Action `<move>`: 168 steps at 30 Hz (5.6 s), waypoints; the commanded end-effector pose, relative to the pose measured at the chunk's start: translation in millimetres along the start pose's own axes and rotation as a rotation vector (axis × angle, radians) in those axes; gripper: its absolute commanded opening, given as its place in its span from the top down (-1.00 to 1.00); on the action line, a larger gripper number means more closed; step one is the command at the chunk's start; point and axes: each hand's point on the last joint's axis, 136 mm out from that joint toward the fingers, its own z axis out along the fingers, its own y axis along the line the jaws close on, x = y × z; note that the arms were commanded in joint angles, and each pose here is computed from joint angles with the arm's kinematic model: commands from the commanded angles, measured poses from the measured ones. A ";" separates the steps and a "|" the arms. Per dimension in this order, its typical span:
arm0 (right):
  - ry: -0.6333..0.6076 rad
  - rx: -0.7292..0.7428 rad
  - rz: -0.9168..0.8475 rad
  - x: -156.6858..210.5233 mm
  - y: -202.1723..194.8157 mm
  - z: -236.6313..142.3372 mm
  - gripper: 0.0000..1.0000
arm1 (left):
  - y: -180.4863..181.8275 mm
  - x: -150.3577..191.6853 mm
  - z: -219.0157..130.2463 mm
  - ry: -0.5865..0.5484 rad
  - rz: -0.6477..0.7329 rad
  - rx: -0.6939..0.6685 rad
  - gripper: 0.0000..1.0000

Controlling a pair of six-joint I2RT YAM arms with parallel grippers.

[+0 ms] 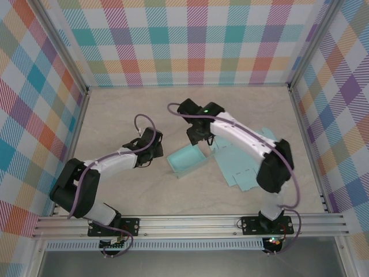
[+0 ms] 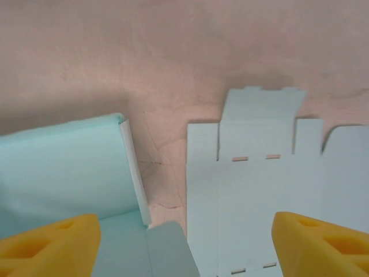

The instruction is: Fold the paper box

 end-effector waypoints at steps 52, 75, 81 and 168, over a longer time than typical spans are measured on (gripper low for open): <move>0.085 -0.569 0.651 39.4 -5.5 144.0 0.49 | -96.3 85.2 -26.5 0.016 0.003 0.294 0.57; -0.087 -0.398 0.842 141.9 -70.4 27.5 -0.83 | -98.1 4.4 -16.2 -0.068 0.784 0.152 -0.18; -0.104 -0.482 0.865 156.9 -60.3 13.0 -0.85 | -97.4 8.7 3.9 -0.041 0.824 0.103 -0.06; -0.304 -0.589 0.265 -7.6 -26.7 13.4 -0.69 | -49.5 -58.4 -81.0 -0.248 0.289 0.321 0.09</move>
